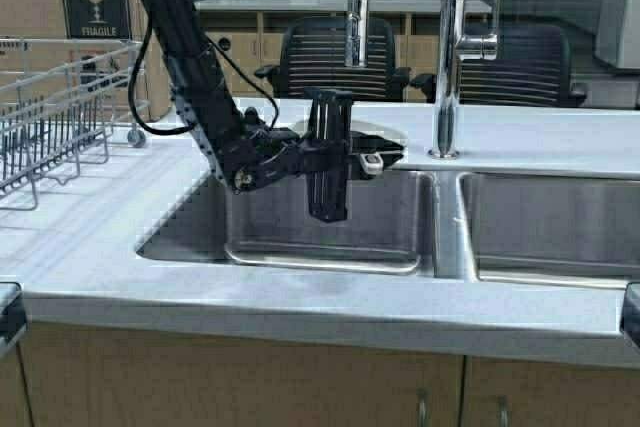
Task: Wash the pan
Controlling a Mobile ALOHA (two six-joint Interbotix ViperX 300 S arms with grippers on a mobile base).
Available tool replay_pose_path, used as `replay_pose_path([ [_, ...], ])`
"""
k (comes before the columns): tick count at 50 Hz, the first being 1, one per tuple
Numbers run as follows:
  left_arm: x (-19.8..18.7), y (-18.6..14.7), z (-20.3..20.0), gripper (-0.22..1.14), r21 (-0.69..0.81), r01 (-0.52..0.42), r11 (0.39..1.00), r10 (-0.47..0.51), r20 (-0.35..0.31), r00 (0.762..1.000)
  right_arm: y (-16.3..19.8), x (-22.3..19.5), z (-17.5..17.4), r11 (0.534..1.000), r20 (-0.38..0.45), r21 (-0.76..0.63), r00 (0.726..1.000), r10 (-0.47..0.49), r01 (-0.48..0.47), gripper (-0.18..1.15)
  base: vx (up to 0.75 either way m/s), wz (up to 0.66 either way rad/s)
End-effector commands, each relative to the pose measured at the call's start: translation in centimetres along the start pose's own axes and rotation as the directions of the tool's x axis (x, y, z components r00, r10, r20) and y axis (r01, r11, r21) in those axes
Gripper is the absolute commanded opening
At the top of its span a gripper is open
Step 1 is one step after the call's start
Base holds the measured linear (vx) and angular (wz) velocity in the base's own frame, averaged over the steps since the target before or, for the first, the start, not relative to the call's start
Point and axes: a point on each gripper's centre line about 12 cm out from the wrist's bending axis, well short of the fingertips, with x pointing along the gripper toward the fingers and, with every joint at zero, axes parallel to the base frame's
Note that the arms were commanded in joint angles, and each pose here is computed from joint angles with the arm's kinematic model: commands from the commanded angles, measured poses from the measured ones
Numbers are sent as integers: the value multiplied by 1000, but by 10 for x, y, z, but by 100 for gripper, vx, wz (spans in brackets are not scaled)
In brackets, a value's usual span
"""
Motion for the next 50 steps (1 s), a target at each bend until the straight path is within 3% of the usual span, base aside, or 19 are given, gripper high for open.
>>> replay_pose_path([
  [1,9,-25,-3,2,41,65,997,-64,-24,998,0,3,7,1000,23,3,1000,0,0,6,22,-1],
  [8,-4,-30,-18,2,46,60,997,-57,-78,995,0,2,2,1000,12,1,1000,0,0,6,22,-3],
  [18,-36,-38,-45,2,62,35,997,-32,-48,998,0,4,1,1000,17,-5,1000,0,0,6,20,-4],
  [43,-69,-47,-117,2,37,45,998,-38,-182,983,0,18,-5,1000,-32,0,999,-2,2,6,13,8],
  [50,-76,-43,-120,2,23,46,999,-41,-173,984,0,39,-4,1000,-81,-3,997,-3,3,7,3,5],
])
